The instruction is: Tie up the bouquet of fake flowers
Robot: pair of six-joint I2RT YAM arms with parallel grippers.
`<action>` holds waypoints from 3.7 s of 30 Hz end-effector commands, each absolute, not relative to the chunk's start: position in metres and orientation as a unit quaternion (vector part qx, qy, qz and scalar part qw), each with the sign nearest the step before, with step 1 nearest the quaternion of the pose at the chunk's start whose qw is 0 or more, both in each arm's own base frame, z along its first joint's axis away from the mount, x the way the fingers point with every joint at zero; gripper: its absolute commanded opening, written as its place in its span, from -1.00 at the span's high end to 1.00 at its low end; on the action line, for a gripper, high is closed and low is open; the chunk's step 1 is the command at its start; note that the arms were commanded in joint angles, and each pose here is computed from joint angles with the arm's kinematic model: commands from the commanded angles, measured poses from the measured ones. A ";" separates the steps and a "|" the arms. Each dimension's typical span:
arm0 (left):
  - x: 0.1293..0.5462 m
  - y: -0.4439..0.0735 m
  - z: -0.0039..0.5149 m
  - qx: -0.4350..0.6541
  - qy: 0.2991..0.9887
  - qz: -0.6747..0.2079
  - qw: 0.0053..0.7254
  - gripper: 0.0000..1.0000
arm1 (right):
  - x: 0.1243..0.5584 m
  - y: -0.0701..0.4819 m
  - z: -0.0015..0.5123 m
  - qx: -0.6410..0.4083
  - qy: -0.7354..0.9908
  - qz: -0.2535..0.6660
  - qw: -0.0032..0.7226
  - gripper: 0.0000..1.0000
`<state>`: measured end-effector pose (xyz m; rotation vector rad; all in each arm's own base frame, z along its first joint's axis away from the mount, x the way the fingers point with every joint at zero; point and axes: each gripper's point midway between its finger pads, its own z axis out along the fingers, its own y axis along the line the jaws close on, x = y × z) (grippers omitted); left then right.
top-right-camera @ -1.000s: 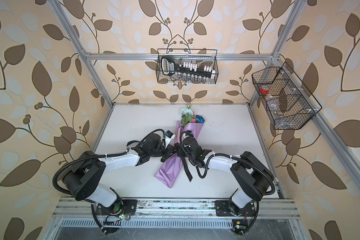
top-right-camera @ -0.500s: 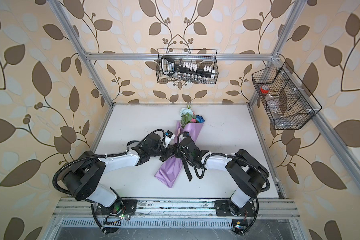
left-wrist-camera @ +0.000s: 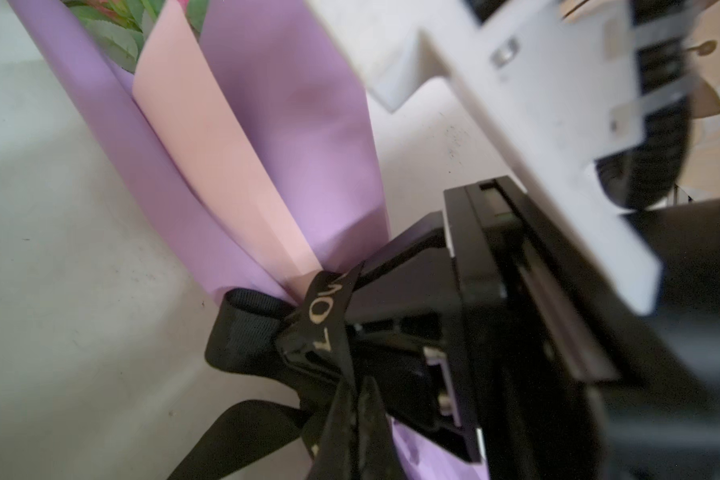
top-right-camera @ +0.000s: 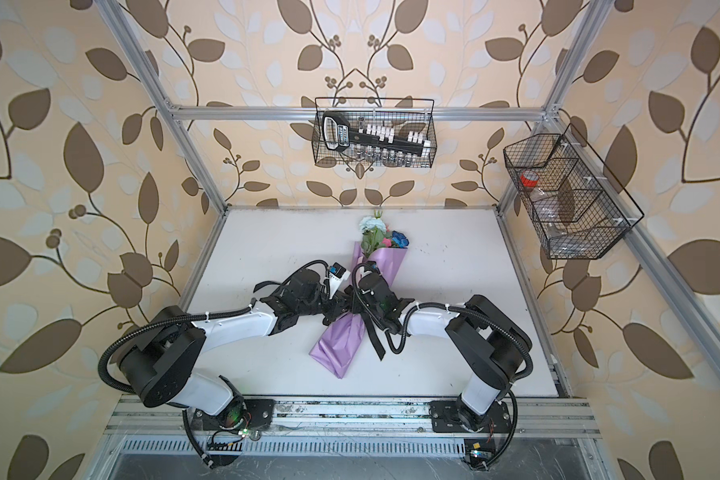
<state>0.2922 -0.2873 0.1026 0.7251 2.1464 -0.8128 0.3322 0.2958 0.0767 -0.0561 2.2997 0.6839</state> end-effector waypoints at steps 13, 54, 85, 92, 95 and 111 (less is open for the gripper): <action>0.277 -0.292 0.097 0.305 0.822 -0.333 0.348 1.00 | 0.289 0.269 0.096 -0.003 0.899 0.270 0.345 0.37; 0.275 -0.289 0.089 0.356 0.798 -0.300 0.384 0.97 | 0.343 0.311 0.099 -0.180 0.938 0.253 0.156 0.53; 0.278 -0.295 0.099 0.355 0.784 -0.300 0.411 0.98 | 0.340 0.309 0.056 -0.182 0.953 0.207 0.123 0.48; 0.275 -0.299 0.096 0.355 0.783 -0.306 0.409 0.98 | 0.335 0.288 0.034 -0.167 0.961 0.192 0.105 0.51; 0.272 -0.306 0.099 0.351 0.778 -0.316 0.414 0.98 | 0.337 0.284 0.036 -0.163 0.962 0.186 0.112 0.53; 0.267 -0.311 0.092 0.346 0.782 -0.308 0.417 1.00 | 0.348 0.270 0.110 -0.163 0.944 0.221 0.181 0.52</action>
